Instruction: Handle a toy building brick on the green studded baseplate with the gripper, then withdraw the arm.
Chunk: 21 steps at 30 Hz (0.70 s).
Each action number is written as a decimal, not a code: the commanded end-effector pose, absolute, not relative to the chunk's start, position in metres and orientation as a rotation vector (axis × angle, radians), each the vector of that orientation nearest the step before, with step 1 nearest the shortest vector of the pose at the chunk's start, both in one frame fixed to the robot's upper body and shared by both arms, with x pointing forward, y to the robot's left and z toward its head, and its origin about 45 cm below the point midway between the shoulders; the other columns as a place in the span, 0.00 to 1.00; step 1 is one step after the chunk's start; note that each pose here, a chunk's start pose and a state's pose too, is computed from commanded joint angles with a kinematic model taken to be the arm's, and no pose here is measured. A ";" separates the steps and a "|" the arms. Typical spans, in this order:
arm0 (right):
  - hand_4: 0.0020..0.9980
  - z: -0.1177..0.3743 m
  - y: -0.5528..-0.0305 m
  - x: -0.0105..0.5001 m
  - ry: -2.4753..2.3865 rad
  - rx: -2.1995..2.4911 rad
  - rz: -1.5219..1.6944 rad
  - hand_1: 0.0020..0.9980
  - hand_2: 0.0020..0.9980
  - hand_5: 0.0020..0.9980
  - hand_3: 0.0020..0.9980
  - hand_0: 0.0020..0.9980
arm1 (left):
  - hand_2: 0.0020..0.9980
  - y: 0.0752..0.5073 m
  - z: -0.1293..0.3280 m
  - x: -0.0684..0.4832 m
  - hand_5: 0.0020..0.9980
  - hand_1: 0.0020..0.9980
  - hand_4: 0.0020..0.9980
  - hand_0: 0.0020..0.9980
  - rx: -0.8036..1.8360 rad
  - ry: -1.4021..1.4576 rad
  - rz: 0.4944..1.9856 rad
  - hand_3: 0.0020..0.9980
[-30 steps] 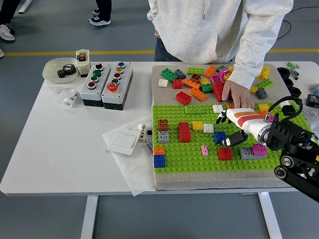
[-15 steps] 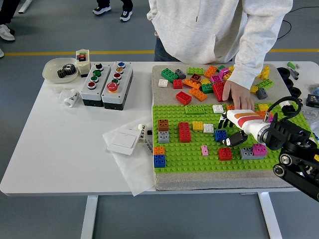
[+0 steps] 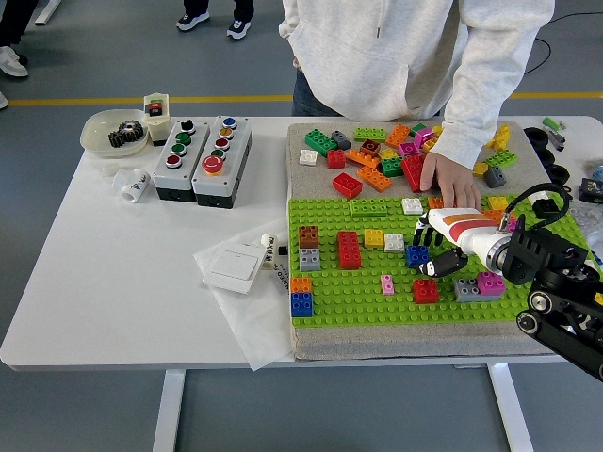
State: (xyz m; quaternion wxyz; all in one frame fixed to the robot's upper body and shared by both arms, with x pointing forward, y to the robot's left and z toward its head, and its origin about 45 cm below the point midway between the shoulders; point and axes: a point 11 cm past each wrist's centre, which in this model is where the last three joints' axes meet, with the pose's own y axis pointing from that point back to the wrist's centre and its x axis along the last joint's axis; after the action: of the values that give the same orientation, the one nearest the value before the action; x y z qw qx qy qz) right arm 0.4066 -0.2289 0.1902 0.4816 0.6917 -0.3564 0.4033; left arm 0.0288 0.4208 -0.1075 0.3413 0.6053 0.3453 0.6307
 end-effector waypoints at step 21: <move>0.79 0.225 -0.230 0.393 -0.818 1.701 1.094 0.45 0.49 0.29 0.47 0.51 | 0.80 0.422 -0.107 0.028 0.62 0.75 0.64 0.75 1.574 0.898 1.645 0.61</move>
State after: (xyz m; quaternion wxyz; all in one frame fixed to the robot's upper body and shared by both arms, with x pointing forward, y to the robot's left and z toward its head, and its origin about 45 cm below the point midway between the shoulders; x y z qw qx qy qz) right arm 0.3932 -0.2296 0.2249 0.4619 0.6916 -0.3326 0.4446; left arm 0.0284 0.4221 -0.1072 0.3403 0.6046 0.3449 0.6322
